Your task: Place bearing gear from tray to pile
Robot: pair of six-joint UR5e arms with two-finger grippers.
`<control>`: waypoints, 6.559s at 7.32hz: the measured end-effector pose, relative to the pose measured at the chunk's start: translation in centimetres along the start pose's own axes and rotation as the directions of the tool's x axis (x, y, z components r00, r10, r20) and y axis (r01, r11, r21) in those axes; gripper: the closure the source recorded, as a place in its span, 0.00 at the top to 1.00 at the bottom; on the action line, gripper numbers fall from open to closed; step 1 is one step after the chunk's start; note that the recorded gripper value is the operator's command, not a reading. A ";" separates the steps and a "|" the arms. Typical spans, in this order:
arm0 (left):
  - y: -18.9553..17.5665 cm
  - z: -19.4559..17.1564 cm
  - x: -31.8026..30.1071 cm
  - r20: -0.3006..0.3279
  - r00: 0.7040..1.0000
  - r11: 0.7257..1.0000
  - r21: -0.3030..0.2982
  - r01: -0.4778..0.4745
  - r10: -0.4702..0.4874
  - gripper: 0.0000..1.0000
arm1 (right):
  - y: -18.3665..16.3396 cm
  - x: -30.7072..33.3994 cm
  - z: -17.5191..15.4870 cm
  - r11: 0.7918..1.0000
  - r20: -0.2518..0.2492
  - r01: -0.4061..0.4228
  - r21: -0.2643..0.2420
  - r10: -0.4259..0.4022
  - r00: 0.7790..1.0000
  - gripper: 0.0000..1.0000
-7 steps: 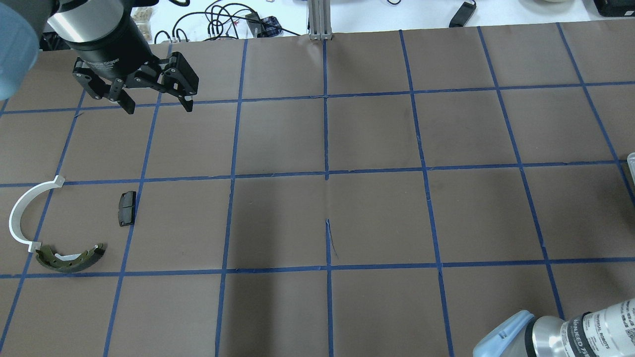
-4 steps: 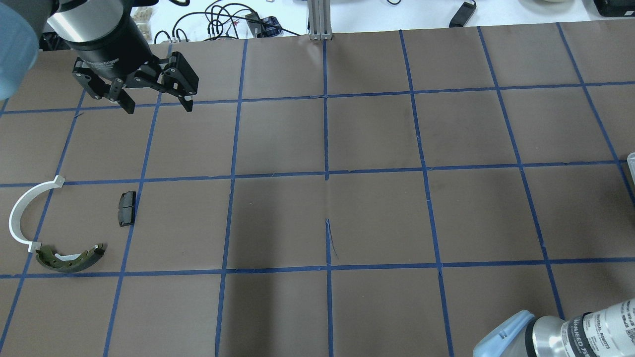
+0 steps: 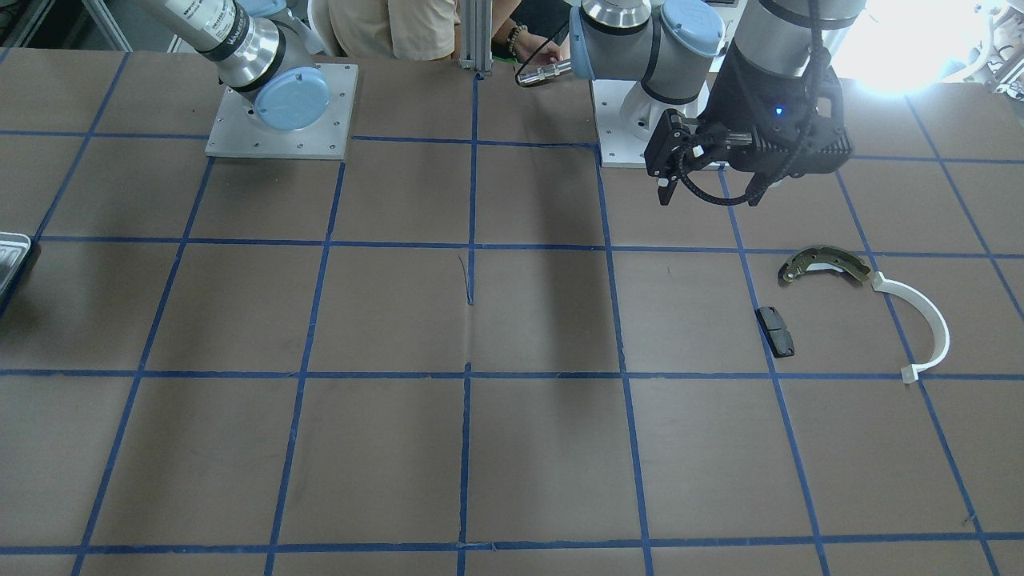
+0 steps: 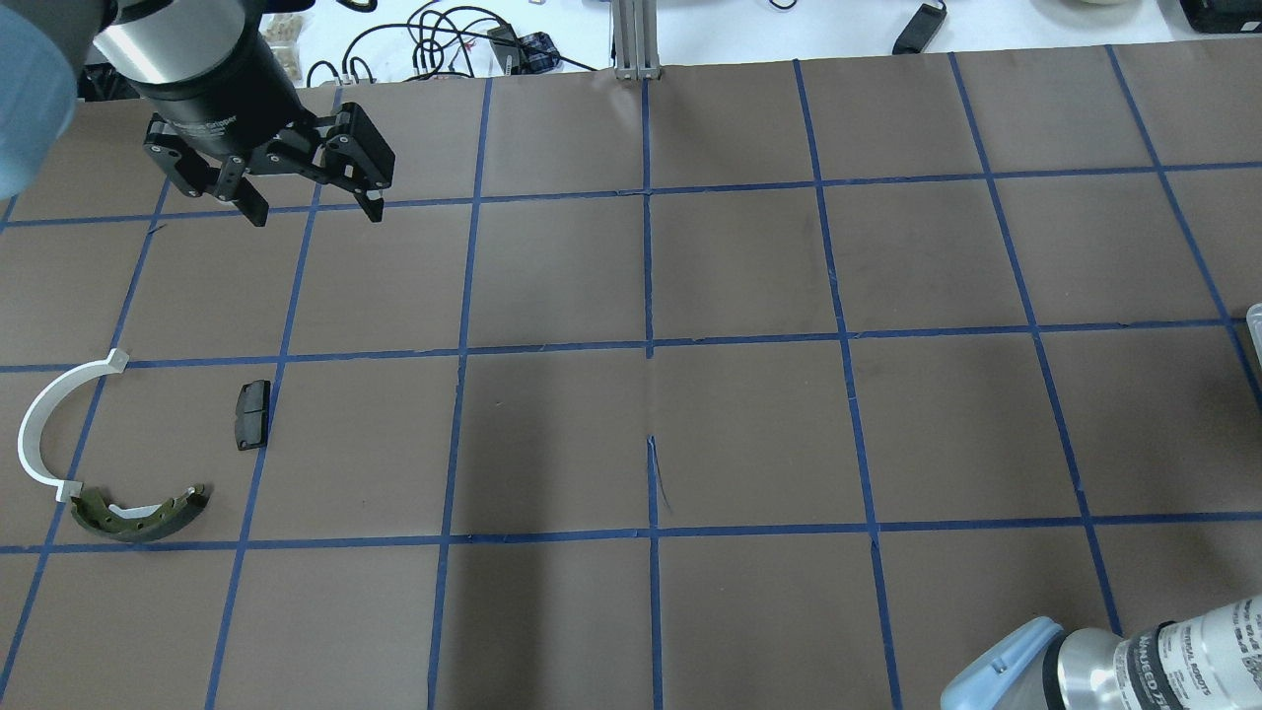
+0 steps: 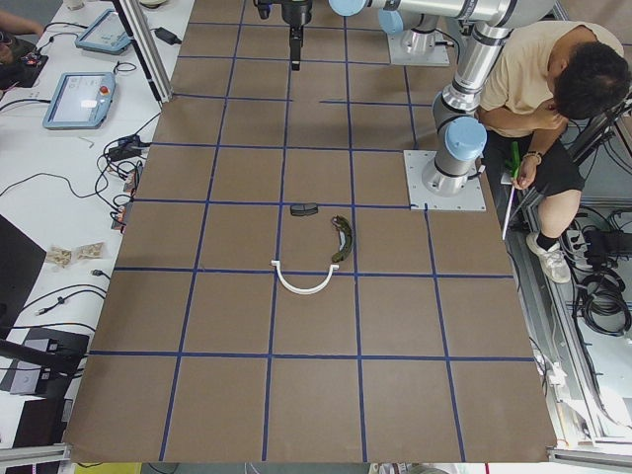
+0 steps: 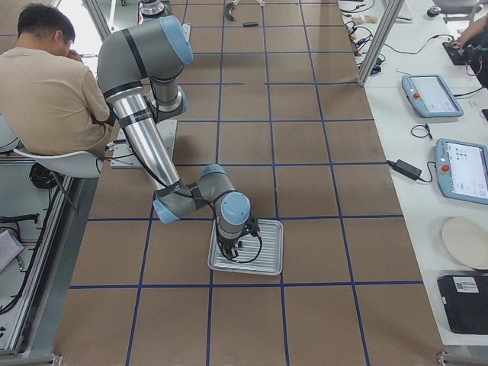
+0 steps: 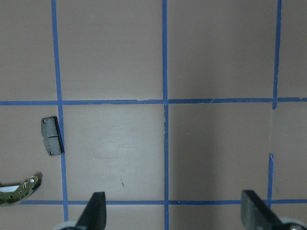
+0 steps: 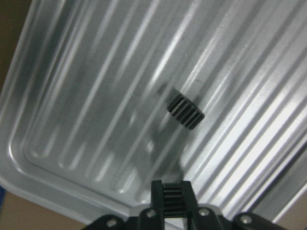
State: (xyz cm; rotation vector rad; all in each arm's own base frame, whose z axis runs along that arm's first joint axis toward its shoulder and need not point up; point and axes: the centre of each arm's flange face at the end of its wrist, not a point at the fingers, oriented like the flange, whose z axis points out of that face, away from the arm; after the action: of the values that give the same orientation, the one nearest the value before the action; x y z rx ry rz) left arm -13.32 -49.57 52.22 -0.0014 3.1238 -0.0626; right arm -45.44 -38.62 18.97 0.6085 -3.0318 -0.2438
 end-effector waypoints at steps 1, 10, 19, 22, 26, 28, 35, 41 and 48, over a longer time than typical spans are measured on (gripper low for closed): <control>0.0 0.0 0.0 0.000 1.000 1.000 0.000 0.000 0.000 1.00 | -0.4 -1.1 -2.1 0.998 0.021 -0.054 0.010 0.054 0.998 0.00; 0.0 0.0 0.0 0.000 1.000 1.000 0.000 -0.002 0.002 1.00 | -32.9 -47.5 -18.3 0.715 0.287 -0.699 -0.031 0.676 0.679 0.01; 0.0 0.7 0.1 -0.007 1.000 1.000 0.002 0.004 -0.004 1.00 | -40.9 -59.7 -13.2 0.651 0.395 -0.758 0.032 0.688 0.608 1.00; -2.0 3.6 2.5 -0.016 1.000 1.000 -0.004 0.020 -0.020 1.00 | -36.7 -45.9 -17.5 0.775 0.279 -0.613 0.153 0.561 0.780 1.00; -4.9 13.5 15.0 -0.058 0.998 0.999 -0.026 0.028 -0.030 1.00 | -21.8 -20.1 -16.2 0.931 0.083 -0.333 0.152 0.324 0.943 1.00; -4.6 19.8 22.8 -0.082 0.996 0.999 -0.022 0.029 -0.031 1.00 | -15.0 -9.9 -10.9 0.954 0.037 -0.249 0.165 0.246 0.969 1.00; -2.6 33.6 30.9 -0.054 0.999 1.000 0.003 -0.003 0.004 1.00 | -4.4 -0.6 -0.4 0.985 0.052 -0.088 0.152 0.081 0.995 0.92; -1.7 35.4 30.0 0.035 0.997 0.996 -0.065 0.064 -0.062 0.12 | -3.2 0.5 0.2 0.989 0.009 -0.023 0.144 0.022 1.000 0.00; -5.1 30.0 24.1 0.049 0.999 1.000 -0.005 -0.001 0.001 0.00 | -7.2 -6.0 -9.4 0.984 0.045 -0.150 0.099 0.146 0.988 0.00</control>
State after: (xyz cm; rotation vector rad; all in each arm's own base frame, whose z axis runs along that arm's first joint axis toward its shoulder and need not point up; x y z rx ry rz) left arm -36.93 -55.90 22.07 -0.0018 3.0754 -0.0536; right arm -36.46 -44.24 26.99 0.3848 -3.1221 -0.0953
